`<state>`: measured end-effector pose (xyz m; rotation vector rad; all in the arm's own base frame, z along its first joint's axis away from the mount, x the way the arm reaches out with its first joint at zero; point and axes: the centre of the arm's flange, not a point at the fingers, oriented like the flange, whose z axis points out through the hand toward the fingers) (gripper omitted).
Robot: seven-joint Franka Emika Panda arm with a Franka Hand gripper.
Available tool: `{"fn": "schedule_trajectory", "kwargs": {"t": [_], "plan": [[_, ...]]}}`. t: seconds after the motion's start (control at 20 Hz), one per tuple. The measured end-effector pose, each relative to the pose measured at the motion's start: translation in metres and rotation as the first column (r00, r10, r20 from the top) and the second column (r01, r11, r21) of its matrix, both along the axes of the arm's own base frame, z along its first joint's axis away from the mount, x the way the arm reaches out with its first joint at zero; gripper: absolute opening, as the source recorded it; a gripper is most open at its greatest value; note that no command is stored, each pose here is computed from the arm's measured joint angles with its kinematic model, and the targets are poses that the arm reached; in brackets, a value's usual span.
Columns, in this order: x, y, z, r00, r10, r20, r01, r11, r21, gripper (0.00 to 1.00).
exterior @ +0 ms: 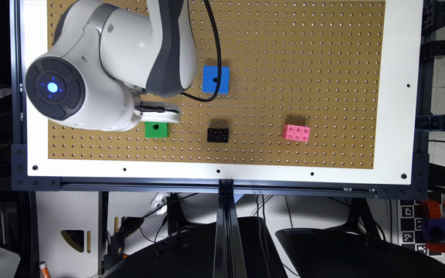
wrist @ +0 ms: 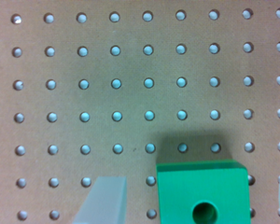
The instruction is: Pick up green block.
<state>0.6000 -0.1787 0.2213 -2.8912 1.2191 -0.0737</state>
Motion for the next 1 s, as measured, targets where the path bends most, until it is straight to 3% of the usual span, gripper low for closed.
{"fn": "schedule_trajectory", "kwargs": {"t": [0.2, 0.4, 0.5, 0.6, 0.65, 0.8, 1.0], "plan": [[0.0057, 0.002, 0.002, 0.99994, 0.0048, 0.0095, -0.0048, 0.999989, 0.0001, 1.00], [0.0093, 0.003, 0.002, 0.99987, 0.0081, 0.0143, -0.0081, 0.999967, 0.0008, 1.00], [0.0093, 0.004, 0.001, 0.99988, 0.0086, 0.0128, -0.0086, 0.999962, 0.0016, 1.00], [0.0084, 0.004, -0.006, 0.99995, 0.0087, 0.0052, -0.0088, 0.999953, 0.0042, 1.00], [0.0078, 0.004, -0.023, 0.99996, 0.0087, 0.0012, -0.0087, 0.999943, 0.0062, 1.00], [0.0118, 0.003, -0.040, 0.99996, 0.0084, 0.0016, -0.0085, 0.999940, 0.0070, 1.00], [0.0182, 0.001, -0.042, 0.99994, 0.0083, 0.0078, -0.0083, 0.999950, 0.0055, 1.00]]}}
